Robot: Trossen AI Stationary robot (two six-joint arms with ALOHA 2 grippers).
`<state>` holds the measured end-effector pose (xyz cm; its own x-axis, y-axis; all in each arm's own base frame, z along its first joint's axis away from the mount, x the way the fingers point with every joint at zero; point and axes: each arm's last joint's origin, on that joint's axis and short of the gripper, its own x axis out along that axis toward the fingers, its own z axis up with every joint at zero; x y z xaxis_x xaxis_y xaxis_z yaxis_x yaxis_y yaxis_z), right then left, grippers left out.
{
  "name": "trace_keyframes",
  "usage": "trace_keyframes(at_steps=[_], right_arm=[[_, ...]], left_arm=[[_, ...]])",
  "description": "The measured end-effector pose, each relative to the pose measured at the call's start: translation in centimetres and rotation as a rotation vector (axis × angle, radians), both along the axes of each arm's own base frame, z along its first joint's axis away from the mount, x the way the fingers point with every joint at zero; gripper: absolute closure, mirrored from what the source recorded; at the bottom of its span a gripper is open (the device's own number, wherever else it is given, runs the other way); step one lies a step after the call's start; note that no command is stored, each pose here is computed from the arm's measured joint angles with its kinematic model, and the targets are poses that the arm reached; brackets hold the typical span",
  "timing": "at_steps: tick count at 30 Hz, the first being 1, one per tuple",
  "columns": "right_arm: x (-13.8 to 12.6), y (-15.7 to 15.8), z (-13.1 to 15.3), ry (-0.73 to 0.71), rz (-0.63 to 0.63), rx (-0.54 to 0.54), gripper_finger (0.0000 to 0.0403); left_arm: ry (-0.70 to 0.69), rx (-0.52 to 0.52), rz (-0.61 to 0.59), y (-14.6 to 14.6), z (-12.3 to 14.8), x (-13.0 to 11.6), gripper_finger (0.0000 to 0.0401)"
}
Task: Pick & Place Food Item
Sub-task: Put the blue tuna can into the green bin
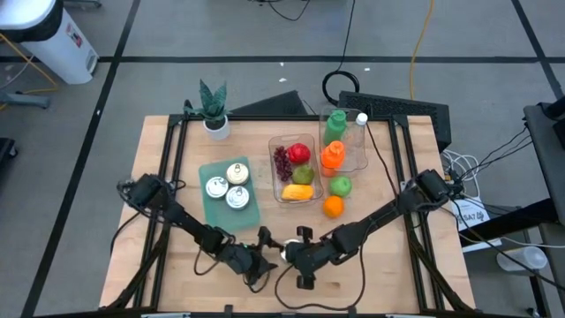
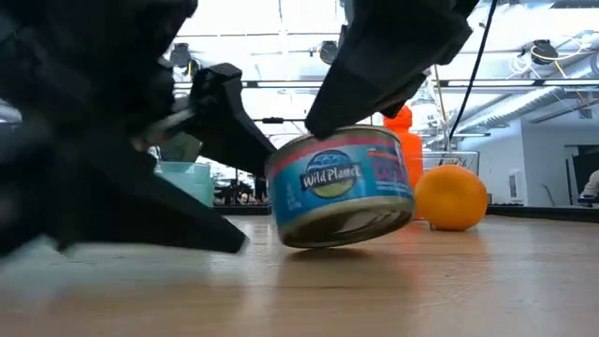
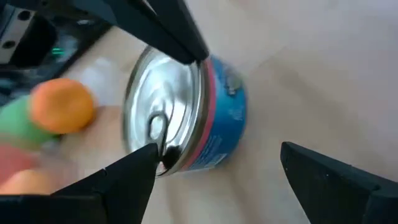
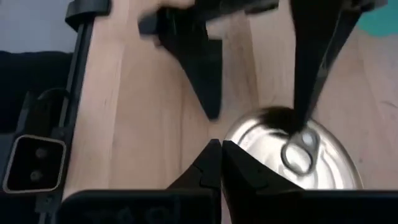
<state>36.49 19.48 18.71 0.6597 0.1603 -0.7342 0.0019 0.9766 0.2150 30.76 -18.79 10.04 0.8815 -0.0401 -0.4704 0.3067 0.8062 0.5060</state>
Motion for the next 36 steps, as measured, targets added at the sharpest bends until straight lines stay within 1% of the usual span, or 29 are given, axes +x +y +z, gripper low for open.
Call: trace_keyframes(at_steps=[3, 6, 11, 14, 16, 19, 22, 25, 26, 29, 32, 34, 36], right_arm=[[0.3, -0.4, 0.0, -0.004, -0.015, 0.006, 0.0403], [0.3, -0.7, 0.4, -0.006, -0.019, 0.028, 0.0403], [0.7, -1.1, 0.7, -0.017, -0.032, 0.05, 0.0402], [0.7, -1.0, 0.7, -0.019, -0.029, 0.054, 0.0402], [0.7, -1.0, 0.7, -0.012, -0.02, 0.065, 0.0402], [0.7, -1.0, 0.7, -0.008, -0.025, 0.071, 0.0402], [0.5, -1.0, 0.7, 0.003, -0.009, 0.056, 0.0402], [-0.8, -0.7, 1.4, 0.051, 0.006, 0.012, 0.0402], [-1.3, -0.6, 1.7, 0.06, -0.011, -0.008, 0.0402], [-3.8, 0.0, 2.9, 0.103, -0.094, -0.112, 0.0402], [-6.3, 0.9, 3.9, 0.109, -0.187, -0.175, 0.0403], [-7.8, 1.6, 4.0, 0.116, -0.258, -0.209, 0.0403], [-9.0, 2.0, 3.6, 0.156, -0.336, -0.208, 0.0403]], left_arm=[[-0.042, 0.102, 0.079, -0.6, -0.5, 1.0, 0.005], [-0.07, 0.158, 0.119, -1.1, -0.6, 2.1, 0.005], [-0.063, 0.163, 0.167, -0.5, -0.1, 4.0, 0.005], [-0.064, 0.118, 0.216, 0.2, 0.0, 4.8, 0.005], [-0.068, 0.064, 0.245, 0.6, 0.2, 5.2, 0.005], [-0.048, -0.001, 0.243, 1.4, 0.1, 5.6, 0.005], [-0.033, -0.031, 0.268, 1.8, -0.1, 5.7, 0.0053], [0.017, -0.047, 0.252, 1.8, -0.5, 5.5, 0.0064], [0.026, -0.064, 0.257, 1.7, -0.5, 5.4, 0.0068], [0.07, -0.133, 0.243, 1.6, -0.4, 5.2, 0.0082], [0.099, -0.21, 0.248, 1.7, -0.1, 5.1, 0.0089], [0.108, -0.267, 0.238, 1.9, 0.1, 5.3, 0.009], [0.115, -0.309, 0.245, 2.2, 0.4, 5.4, 0.0085]])
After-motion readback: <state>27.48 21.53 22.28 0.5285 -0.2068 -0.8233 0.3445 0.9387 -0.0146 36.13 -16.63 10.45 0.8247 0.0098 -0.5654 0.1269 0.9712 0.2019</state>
